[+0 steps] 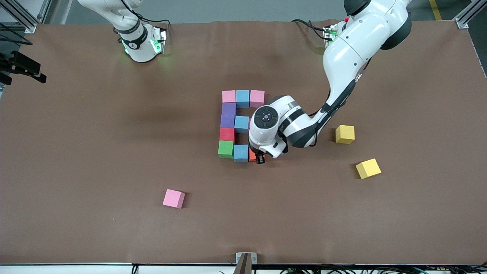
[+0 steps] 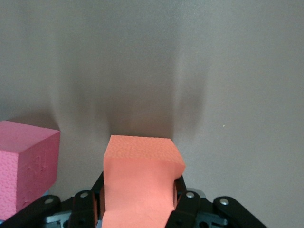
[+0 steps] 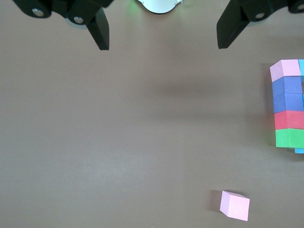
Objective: Arrange 11 blocks into digit 3
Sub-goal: 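Lower the orange cube beside the light blue cube with the left gripper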
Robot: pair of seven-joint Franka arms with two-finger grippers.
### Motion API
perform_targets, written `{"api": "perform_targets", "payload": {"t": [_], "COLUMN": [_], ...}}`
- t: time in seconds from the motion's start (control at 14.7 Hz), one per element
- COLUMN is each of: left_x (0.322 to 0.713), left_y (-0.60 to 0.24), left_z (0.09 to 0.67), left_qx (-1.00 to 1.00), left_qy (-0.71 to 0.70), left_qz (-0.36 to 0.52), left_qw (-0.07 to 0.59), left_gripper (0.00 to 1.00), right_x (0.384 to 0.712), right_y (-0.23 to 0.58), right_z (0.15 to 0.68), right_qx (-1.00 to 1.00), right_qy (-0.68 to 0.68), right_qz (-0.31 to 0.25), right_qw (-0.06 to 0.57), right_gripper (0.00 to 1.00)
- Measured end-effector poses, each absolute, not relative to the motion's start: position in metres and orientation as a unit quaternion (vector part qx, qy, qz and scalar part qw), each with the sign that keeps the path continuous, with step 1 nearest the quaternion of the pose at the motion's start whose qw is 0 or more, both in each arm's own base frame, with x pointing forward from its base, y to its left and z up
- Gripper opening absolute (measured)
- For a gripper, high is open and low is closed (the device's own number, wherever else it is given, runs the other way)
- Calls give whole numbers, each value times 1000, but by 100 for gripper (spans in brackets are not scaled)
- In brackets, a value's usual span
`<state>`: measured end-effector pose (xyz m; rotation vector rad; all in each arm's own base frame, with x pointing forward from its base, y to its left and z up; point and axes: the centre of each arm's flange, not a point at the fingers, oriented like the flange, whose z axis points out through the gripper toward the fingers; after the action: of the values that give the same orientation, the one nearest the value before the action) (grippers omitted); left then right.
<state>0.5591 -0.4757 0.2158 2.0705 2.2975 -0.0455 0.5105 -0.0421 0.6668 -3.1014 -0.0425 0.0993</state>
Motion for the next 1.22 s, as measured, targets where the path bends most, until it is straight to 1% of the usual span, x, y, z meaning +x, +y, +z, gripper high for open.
{"api": "perform_targets", "payload": {"t": [0.41, 0.75, 1.22], "left_x": [556, 547, 546], "left_y": [-479, -491, -492], "left_z": [212, 209, 209], "left_qx": [666, 659, 660], "left_qy": [745, 751, 750], "left_qz": [-9, 25, 28], "left_qw": [22, 19, 19], "left_gripper": [55, 55, 55], "right_x": [509, 509, 509], "right_y": [-42, -40, -38], "right_z": [670, 671, 671], "right_qx": [-999, -999, -999], "right_qy": [-14, -16, -17], "right_qz": [30, 30, 30], "right_qw": [19, 19, 19], "right_gripper": [100, 100, 100]}}
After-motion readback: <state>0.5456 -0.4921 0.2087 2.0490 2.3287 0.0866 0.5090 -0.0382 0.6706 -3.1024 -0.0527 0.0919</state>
